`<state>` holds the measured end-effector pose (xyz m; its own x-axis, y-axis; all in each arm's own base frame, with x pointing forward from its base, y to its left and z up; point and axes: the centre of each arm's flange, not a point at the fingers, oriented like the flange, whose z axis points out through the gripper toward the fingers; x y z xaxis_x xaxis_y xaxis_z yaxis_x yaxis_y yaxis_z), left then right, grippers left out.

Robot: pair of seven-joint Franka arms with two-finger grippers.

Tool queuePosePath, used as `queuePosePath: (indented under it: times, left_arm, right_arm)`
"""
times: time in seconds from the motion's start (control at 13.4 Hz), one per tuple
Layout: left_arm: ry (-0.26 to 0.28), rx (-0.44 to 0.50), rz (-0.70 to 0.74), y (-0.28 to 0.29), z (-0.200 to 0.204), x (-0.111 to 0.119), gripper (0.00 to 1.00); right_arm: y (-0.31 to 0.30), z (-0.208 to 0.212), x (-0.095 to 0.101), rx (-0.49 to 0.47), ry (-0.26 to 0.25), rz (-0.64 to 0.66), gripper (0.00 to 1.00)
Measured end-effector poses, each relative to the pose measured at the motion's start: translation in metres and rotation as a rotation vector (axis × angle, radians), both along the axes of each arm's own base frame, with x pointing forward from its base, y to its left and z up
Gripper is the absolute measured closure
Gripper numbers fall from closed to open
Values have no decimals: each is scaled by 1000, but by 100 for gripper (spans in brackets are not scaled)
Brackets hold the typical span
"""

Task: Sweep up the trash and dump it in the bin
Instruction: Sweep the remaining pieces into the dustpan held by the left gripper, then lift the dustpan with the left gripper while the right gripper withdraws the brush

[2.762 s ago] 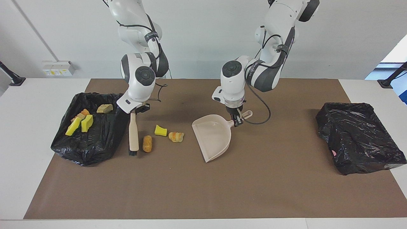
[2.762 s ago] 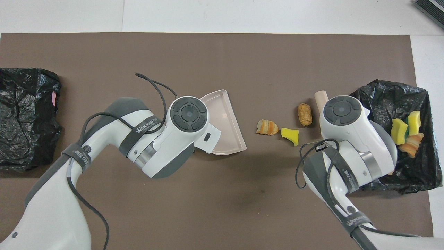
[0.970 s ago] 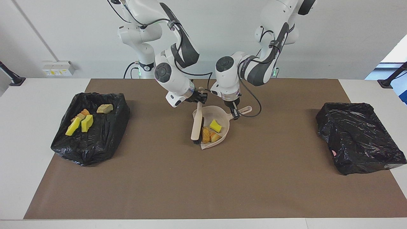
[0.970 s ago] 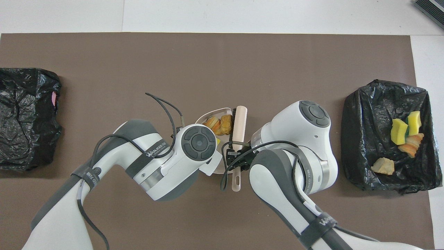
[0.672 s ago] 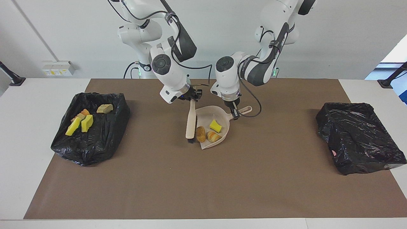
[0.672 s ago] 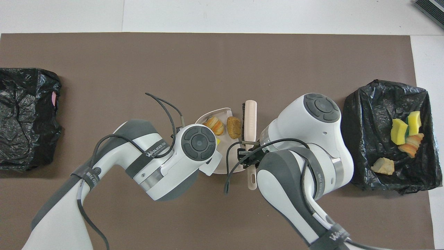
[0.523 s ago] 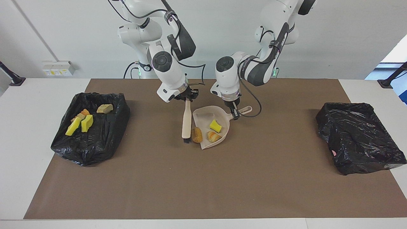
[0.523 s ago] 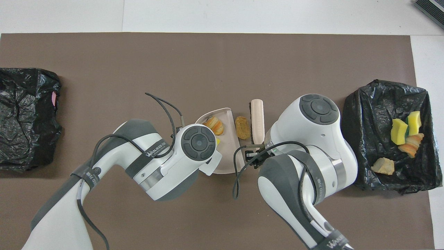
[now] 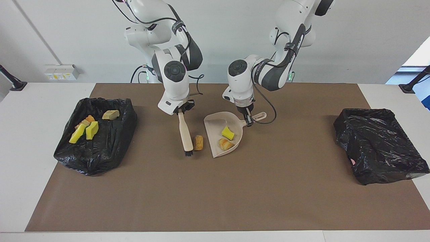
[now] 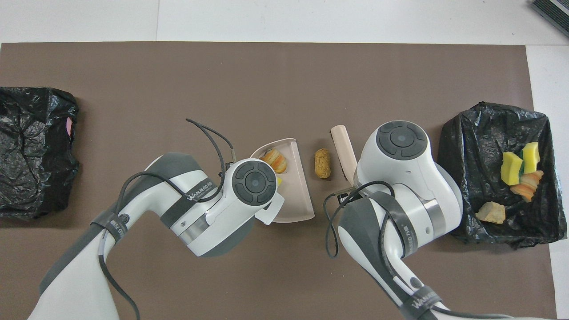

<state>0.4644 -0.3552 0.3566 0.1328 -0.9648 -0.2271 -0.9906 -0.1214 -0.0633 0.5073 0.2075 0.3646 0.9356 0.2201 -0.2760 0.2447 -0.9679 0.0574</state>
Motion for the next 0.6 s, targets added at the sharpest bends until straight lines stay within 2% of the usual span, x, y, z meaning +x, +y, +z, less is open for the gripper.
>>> queuePosePath:
  times: [0.15, 0.3, 0.6]
  left_arm:
    - [0, 0, 0, 0, 0, 0, 68]
    - [1, 1, 0, 0, 0, 0, 68]
    - [10, 13, 4, 3, -1, 0, 68]
  right_arm:
    - [-2, -18, 0, 1, -4, 6, 74]
    - [8, -32, -1, 52, -3, -23, 74]
    - [58, -32, -22, 250, 86, -121, 74]
